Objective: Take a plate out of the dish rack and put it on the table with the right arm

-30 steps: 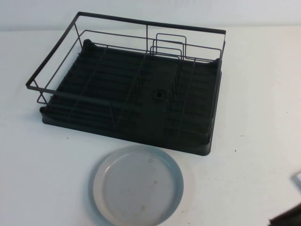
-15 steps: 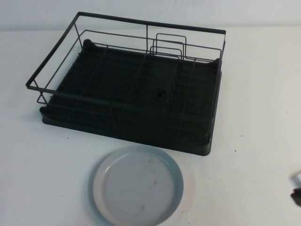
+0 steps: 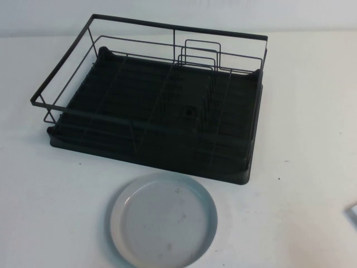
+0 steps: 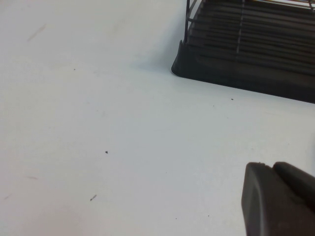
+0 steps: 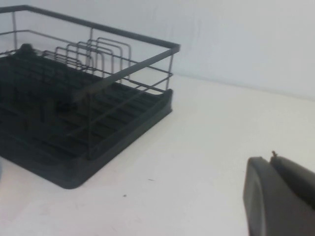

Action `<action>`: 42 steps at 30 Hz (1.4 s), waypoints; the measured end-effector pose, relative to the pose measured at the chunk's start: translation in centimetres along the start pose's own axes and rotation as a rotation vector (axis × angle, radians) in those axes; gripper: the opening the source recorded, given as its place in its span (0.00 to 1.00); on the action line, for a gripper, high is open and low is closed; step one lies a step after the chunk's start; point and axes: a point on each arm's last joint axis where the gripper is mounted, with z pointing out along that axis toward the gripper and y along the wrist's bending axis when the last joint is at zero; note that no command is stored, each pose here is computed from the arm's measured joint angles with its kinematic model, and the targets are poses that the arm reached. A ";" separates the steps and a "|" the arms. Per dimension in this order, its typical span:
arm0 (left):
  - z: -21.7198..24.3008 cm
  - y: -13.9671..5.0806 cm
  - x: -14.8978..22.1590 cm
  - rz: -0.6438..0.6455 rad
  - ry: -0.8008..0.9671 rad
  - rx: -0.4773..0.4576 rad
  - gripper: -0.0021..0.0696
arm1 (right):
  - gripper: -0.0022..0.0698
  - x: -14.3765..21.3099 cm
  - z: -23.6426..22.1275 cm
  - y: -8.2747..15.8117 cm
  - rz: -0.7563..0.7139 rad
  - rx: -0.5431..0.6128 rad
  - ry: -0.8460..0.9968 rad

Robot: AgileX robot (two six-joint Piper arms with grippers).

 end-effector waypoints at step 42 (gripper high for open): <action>0.0 0.0 0.0 0.000 0.000 0.000 0.02 | 0.00 4.2 0.0 -0.2 0.006 0.080 0.222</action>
